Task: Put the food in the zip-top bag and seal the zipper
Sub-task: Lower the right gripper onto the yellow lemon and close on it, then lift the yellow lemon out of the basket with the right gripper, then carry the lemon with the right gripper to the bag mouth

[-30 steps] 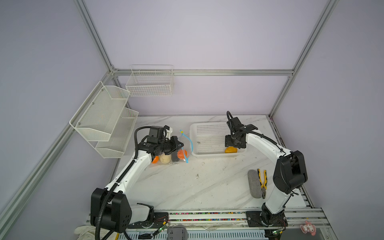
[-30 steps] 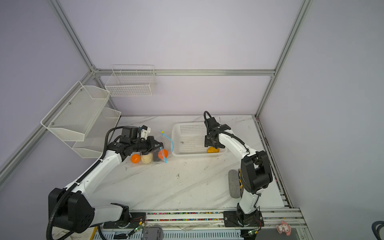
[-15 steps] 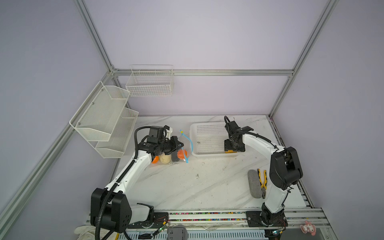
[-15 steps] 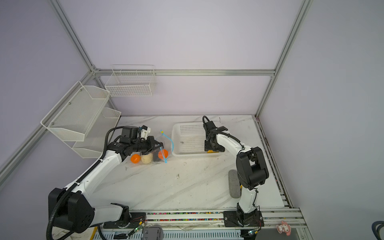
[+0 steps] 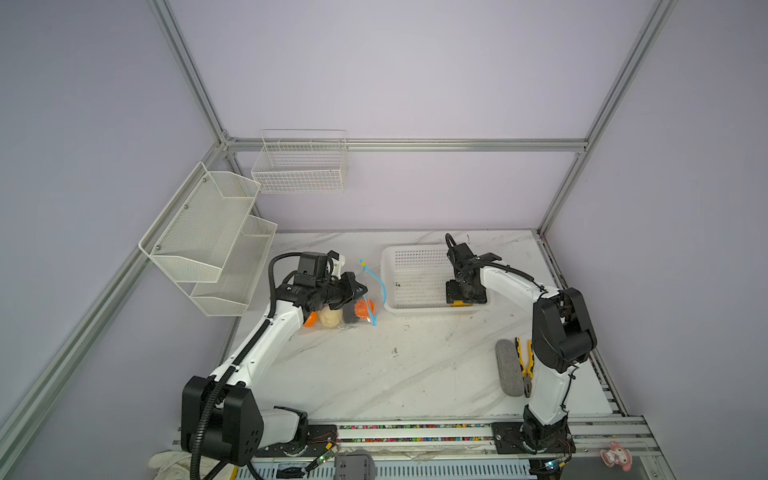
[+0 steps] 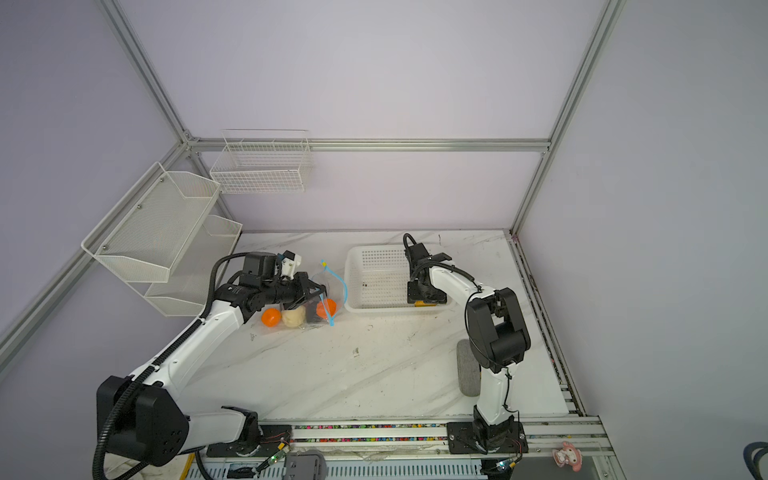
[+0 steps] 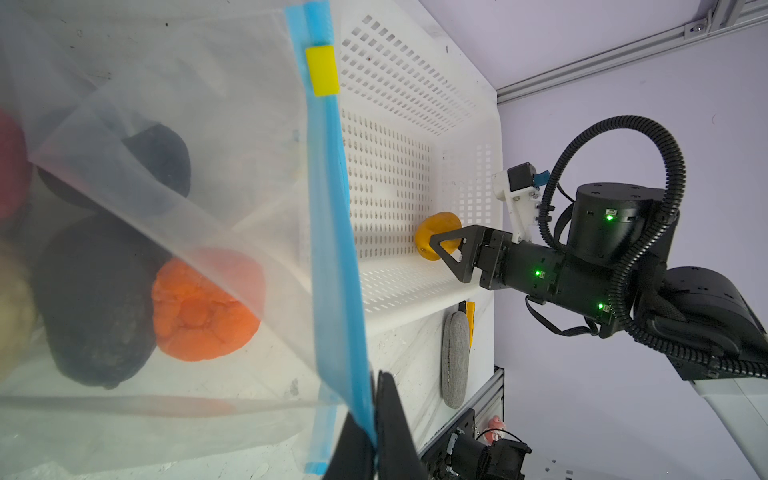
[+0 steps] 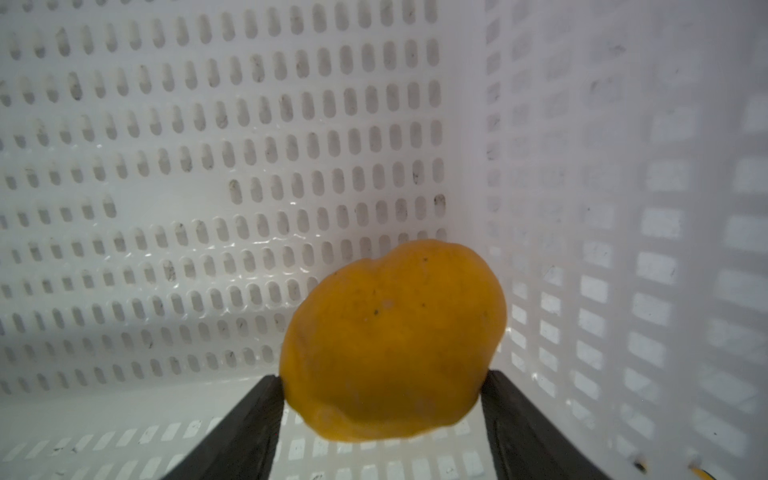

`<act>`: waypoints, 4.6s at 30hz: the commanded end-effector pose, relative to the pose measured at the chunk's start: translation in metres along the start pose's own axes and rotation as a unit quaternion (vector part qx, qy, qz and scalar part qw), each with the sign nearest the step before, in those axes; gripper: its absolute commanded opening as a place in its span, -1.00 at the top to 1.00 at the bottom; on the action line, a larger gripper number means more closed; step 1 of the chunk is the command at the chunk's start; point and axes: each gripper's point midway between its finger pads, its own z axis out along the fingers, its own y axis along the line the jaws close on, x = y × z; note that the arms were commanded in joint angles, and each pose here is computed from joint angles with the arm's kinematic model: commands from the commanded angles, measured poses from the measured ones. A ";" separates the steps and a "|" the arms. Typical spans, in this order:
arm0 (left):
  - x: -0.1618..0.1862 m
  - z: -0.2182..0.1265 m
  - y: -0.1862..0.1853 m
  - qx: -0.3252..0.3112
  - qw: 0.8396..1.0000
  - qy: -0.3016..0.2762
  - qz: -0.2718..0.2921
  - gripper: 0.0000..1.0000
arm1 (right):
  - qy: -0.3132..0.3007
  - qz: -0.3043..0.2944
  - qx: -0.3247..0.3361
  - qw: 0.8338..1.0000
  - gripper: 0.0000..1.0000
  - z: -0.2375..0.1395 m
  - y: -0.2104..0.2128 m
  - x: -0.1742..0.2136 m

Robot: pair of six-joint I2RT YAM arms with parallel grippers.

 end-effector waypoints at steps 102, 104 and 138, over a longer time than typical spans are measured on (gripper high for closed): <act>0.000 -0.007 -0.004 0.017 1.000 -0.014 0.008 1.00 | -0.066 0.035 -0.193 0.978 -0.32 -0.017 0.056 -0.045; -0.002 -0.007 -0.005 0.017 1.000 -0.014 0.010 1.00 | -0.071 0.037 -0.207 0.975 -0.32 -0.020 0.060 -0.047; -0.013 -0.016 -0.018 0.017 0.999 -0.028 0.018 1.00 | -0.183 -0.096 -0.474 0.856 -0.28 -0.152 0.216 -0.001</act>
